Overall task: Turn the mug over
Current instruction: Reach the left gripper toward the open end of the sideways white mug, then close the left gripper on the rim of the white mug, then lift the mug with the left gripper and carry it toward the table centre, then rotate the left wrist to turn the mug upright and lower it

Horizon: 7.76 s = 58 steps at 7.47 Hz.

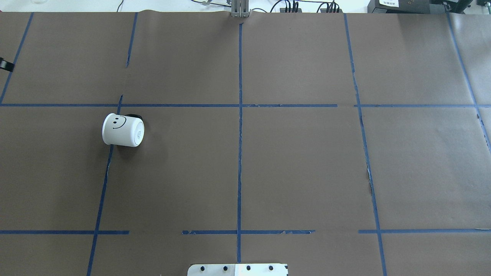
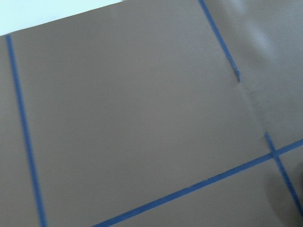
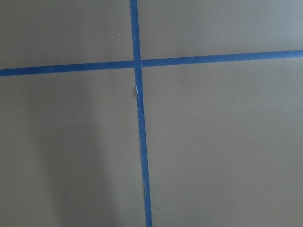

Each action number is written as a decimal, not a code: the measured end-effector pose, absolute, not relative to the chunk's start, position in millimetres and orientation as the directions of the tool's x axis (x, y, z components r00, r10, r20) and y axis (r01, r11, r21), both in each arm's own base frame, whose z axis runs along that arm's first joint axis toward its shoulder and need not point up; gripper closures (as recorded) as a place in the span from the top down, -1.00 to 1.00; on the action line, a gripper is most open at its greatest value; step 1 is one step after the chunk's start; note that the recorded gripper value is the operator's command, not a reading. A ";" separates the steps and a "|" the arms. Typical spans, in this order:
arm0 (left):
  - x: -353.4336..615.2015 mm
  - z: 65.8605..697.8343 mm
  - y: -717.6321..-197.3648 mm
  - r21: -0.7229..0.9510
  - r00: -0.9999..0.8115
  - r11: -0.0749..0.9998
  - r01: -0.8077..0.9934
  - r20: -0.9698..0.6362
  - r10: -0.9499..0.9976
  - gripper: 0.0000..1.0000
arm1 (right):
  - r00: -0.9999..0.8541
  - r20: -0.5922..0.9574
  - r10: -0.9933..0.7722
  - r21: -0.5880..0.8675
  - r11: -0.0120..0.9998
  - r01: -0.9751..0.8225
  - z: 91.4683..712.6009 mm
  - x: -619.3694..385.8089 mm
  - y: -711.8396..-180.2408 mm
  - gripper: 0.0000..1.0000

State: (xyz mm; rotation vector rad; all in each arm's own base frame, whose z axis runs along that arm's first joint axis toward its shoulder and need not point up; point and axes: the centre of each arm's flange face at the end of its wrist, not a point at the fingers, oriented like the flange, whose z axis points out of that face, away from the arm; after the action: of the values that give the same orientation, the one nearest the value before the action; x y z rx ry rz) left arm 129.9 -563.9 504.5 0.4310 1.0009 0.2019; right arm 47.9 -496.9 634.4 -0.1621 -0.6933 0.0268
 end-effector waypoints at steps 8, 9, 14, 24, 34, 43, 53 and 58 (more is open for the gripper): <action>223.3 514.1 -511.8 0.014 0.174 0.981 0.195 -0.984 -0.020 1.00 | 0.769 0.634 0.078 -0.158 0.987 0.029 634.4 47.9 -496.9 1.00; 230.8 515.5 -504.7 -0.041 0.128 0.980 0.196 -0.990 -0.067 1.00 | 0.769 0.634 0.078 -0.158 0.987 0.029 634.4 47.9 -496.9 1.00; 292.8 503.5 -489.4 -0.077 0.023 0.974 0.215 -0.996 -0.084 1.00 | 0.769 0.634 0.078 -0.158 0.987 0.029 634.4 47.9 -496.9 1.00; 325.8 489.3 -485.3 -0.065 0.005 0.978 0.196 -0.998 -0.068 -0.67 | 0.769 0.634 0.078 -0.158 0.987 0.029 634.4 47.9 -496.9 1.00; 322.6 354.3 -473.7 -0.253 -0.107 0.963 0.090 -0.964 -0.243 -1.00 | 0.769 0.634 0.078 -0.158 0.987 0.029 634.4 47.9 -496.9 1.00; 464.0 143.4 -458.6 -0.037 0.255 0.959 0.280 -0.961 -0.111 -1.00 | 0.769 0.634 0.078 -0.157 0.987 0.029 634.2 47.9 -497.1 1.00; 622.8 102.1 -414.3 0.255 0.712 0.955 0.153 -0.699 0.073 -1.00 | 0.769 0.634 0.078 -0.157 0.987 0.029 634.3 47.9 -496.9 1.00; 643.6 108.9 -414.0 0.268 0.715 0.951 0.153 -0.694 0.080 0.36 | 0.769 0.634 0.078 -0.158 0.987 0.029 634.4 47.9 -496.9 1.00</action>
State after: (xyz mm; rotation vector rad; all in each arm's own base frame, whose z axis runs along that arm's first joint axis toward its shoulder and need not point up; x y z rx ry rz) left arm 643.6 -414.0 108.9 0.3191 0.7763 -0.0411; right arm 47.9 -496.9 634.4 -0.1620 -0.6933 0.0268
